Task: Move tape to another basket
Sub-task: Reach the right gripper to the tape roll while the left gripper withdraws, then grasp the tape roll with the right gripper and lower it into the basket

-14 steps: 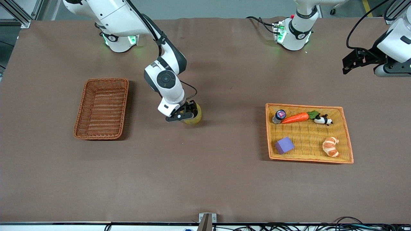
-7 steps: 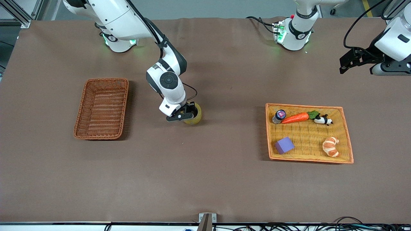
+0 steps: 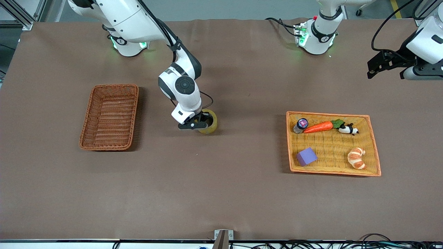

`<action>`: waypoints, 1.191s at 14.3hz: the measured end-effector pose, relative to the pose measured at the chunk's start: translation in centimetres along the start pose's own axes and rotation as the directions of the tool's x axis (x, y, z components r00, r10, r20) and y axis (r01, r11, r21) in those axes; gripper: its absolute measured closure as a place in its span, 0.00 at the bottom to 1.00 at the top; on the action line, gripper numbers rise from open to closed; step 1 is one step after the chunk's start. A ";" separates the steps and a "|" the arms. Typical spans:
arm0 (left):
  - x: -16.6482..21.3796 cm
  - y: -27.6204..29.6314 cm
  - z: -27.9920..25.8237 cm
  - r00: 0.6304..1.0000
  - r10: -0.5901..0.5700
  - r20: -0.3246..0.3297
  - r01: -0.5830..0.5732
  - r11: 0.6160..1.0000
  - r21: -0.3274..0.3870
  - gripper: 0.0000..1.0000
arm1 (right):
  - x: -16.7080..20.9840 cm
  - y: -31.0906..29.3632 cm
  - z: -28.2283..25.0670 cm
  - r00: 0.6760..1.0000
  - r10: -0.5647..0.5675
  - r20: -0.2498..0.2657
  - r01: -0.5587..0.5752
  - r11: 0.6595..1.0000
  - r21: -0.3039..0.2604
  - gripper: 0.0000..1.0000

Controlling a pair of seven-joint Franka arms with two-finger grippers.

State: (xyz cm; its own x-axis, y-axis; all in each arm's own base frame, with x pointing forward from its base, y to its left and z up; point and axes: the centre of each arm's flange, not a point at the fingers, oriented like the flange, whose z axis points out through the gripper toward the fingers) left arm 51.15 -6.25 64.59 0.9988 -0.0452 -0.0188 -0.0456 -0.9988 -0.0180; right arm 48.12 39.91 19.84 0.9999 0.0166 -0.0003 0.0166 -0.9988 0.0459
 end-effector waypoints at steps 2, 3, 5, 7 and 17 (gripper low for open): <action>0.0 0.0 0.0 1.000 0.000 0.001 0.000 1.000 0.000 0.00 | 1.6 1.0 -4.6 0.998 0.051 0.025 -0.050 0.997 -0.052 0.79; 0.0 0.0 0.0 1.000 0.000 0.001 0.000 1.000 0.000 0.00 | 2.6 2.4 -7.8 0.997 0.074 0.027 -0.072 0.995 -0.067 0.79; 0.0 0.0 0.0 1.000 0.000 0.001 0.000 1.000 0.000 0.00 | 4.2 7.3 -13.7 0.997 0.069 0.042 -0.064 0.993 -0.099 0.79; 0.0 0.0 0.0 1.000 0.000 0.000 0.000 1.000 0.000 0.00 | 5.7 14.6 -17.7 0.998 -0.004 0.069 0.012 0.993 -0.114 0.79; 0.0 0.2 0.0 1.000 0.004 -0.003 -0.004 1.000 0.000 0.00 | 4.0 43.5 -9.9 0.966 -0.243 0.088 0.250 0.965 -0.079 0.79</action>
State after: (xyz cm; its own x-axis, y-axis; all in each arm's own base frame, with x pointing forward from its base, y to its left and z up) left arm 51.16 -6.48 64.58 0.9986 -0.0498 -0.0158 -0.0501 -0.9986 -0.0180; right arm 52.84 -3.02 31.73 0.9618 0.2550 -0.0996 0.2662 -0.9560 0.1228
